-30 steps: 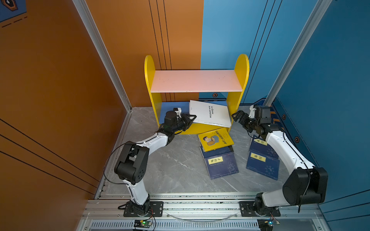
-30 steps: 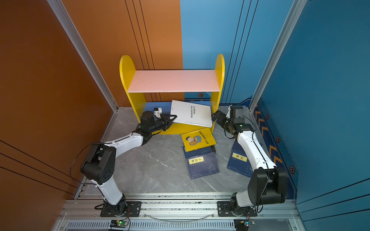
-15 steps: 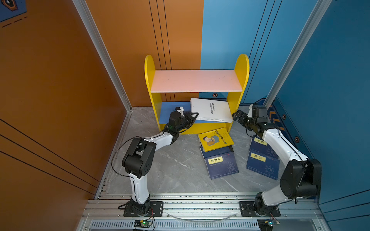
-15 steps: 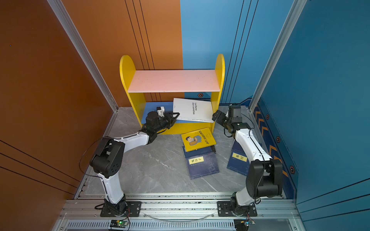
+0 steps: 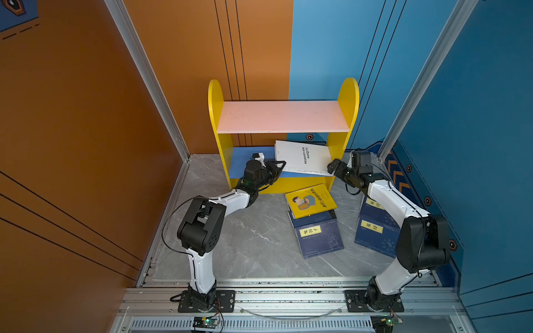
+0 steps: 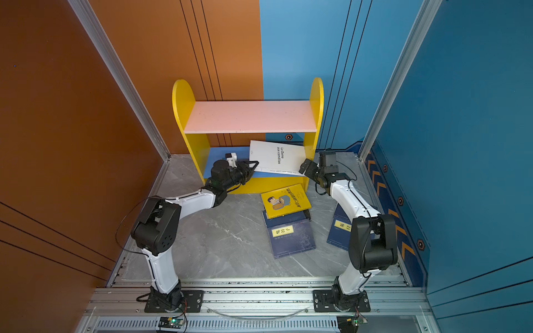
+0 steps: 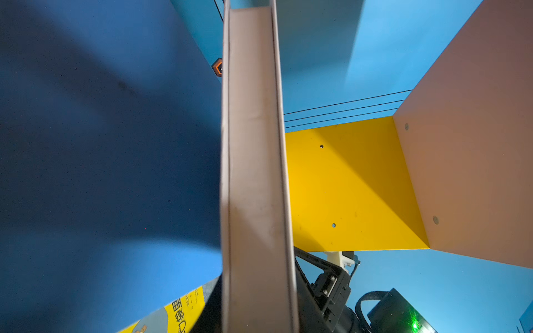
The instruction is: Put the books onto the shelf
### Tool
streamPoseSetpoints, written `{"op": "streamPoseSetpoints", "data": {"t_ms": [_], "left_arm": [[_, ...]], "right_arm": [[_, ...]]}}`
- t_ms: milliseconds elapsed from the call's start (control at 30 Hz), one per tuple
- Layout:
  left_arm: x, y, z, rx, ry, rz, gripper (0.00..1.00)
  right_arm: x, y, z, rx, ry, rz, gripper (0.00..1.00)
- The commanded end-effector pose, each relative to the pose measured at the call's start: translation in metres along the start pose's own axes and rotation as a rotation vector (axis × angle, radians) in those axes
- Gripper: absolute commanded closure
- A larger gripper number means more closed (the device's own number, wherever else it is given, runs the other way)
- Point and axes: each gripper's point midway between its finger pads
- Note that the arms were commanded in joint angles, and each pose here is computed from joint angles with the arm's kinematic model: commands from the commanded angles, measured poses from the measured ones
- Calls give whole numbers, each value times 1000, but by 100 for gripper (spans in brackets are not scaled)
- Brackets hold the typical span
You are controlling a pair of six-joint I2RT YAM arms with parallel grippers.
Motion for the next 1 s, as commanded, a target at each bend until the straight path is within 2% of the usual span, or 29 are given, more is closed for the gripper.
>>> {"op": "streamPoseSetpoints", "data": {"t_ms": [0,200,333,500,733,967], "left_arm": [[5,0,9,11,-16,-29,71],[-2,0,18,12,-88,-39,37],[-14,1,30,39,-240,-21,18],[-31,10,44,40,-429,40,0],[-66,7,61,127,-690,66,2],[-66,-5,46,269,-733,87,2]], "right_arm": [[5,-12,3,8,19,-34,0],[15,-4,-6,8,65,-14,2],[18,0,-11,-1,86,-2,4],[22,2,-14,0,100,6,5],[21,3,-12,7,94,20,6],[14,4,5,-23,42,29,6]]}}
Point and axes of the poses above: each gripper's point midway between its finger pads, its own x axis out along the fingers, its own z axis along the line the jaws close on, y = z × x, and after that the axes turned 3 degrees about x, right-handed
